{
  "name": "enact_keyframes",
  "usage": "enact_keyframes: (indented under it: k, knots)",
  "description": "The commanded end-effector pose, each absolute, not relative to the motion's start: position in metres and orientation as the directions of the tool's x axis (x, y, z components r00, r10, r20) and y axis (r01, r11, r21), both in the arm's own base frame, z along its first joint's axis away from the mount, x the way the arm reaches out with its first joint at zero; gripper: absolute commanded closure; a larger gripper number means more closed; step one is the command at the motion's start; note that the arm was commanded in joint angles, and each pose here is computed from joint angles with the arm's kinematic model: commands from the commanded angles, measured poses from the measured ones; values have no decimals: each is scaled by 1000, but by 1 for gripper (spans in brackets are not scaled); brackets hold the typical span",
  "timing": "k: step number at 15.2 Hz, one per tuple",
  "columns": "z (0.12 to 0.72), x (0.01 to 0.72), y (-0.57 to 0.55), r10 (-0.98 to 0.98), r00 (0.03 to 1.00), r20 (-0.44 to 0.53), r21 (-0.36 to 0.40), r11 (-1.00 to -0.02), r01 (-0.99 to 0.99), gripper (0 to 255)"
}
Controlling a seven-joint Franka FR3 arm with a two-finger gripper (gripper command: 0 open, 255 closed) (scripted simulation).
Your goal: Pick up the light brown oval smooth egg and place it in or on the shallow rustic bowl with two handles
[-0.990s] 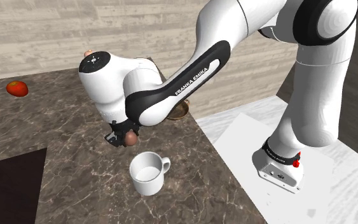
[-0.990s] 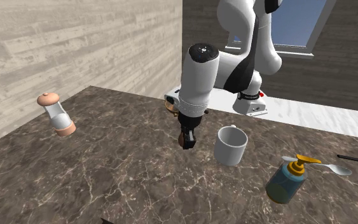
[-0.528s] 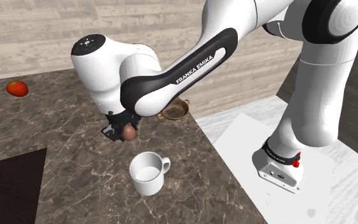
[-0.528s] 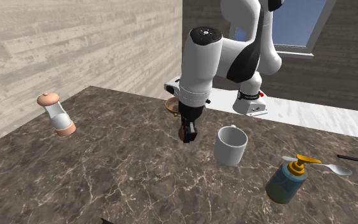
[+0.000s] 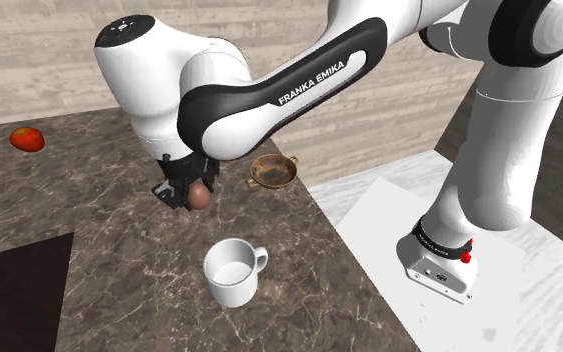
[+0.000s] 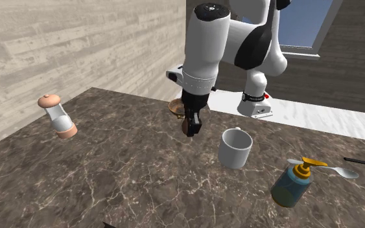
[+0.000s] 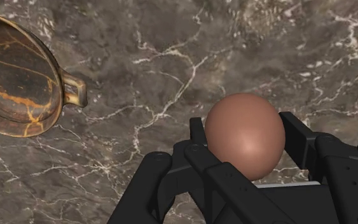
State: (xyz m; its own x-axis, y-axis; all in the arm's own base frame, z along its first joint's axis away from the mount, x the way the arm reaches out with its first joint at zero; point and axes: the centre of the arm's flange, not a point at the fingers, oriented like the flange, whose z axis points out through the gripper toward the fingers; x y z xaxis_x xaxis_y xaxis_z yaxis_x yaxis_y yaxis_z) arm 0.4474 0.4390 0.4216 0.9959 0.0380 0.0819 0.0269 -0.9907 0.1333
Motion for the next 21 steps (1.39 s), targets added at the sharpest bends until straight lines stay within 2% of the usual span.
enact_keyframes:
  k: [1, 14, 21]
  knots:
    - [432, 446, 438, 38, 996, 82, 133, -991, 27, 255]
    - [499, 446, 438, 38, 996, 82, 133, -991, 27, 255]
    - [500, 457, 346, 38, 996, 82, 133, -991, 27, 255]
